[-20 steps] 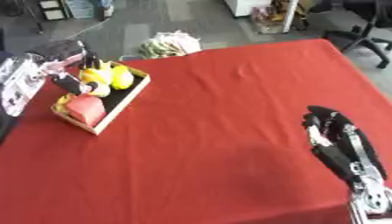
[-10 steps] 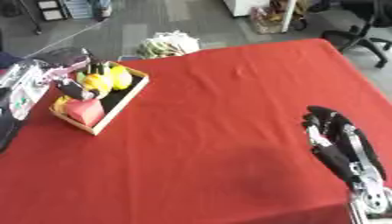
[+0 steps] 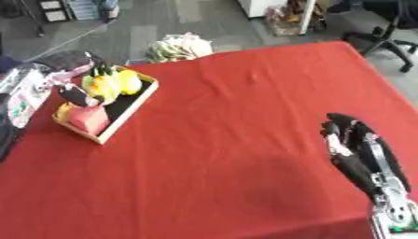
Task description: Pick up objects on the table and place them in the box.
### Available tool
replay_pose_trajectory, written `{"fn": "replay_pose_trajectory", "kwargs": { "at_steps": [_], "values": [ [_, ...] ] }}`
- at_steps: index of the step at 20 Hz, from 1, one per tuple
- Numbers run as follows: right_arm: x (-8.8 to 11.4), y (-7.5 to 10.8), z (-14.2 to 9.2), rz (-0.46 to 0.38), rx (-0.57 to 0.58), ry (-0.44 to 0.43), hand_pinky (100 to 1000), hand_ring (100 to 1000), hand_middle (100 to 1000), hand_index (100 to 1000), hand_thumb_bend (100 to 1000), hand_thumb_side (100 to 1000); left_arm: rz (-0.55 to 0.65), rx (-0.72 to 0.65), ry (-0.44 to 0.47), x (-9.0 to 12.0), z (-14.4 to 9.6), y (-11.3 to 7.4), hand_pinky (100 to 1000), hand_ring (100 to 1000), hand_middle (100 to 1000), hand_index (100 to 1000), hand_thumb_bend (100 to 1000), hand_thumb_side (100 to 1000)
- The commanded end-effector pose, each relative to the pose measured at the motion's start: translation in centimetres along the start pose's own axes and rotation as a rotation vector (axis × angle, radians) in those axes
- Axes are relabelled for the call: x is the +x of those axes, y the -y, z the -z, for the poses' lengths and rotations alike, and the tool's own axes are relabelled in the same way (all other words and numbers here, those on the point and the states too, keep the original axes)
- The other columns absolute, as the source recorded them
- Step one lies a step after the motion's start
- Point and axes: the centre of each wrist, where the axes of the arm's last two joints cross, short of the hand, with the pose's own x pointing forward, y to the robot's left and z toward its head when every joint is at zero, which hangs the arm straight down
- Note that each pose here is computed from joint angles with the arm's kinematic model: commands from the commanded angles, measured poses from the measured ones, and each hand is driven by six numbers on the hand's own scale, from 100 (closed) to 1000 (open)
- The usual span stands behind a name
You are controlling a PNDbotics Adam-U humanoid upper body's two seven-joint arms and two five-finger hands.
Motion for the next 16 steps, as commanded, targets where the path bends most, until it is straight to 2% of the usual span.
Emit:
{"fn": "replay_pose_trajectory", "kwargs": {
  "at_steps": [1,16],
  "values": [
    [0.4,0.5,0.3,-0.013,-0.008,0.015,761,703,662,796,100,436,0.006,0.034,-0.009,-0.7,-0.5,-1.6,780,672,680,813,710,182],
    [0.4,0.6,0.3,-0.015,-0.012,0.011,761,703,662,796,100,439,-0.05,0.049,-0.04,-1.8,-1.5,-2.1,784,678,689,814,741,226]
  ]
}}
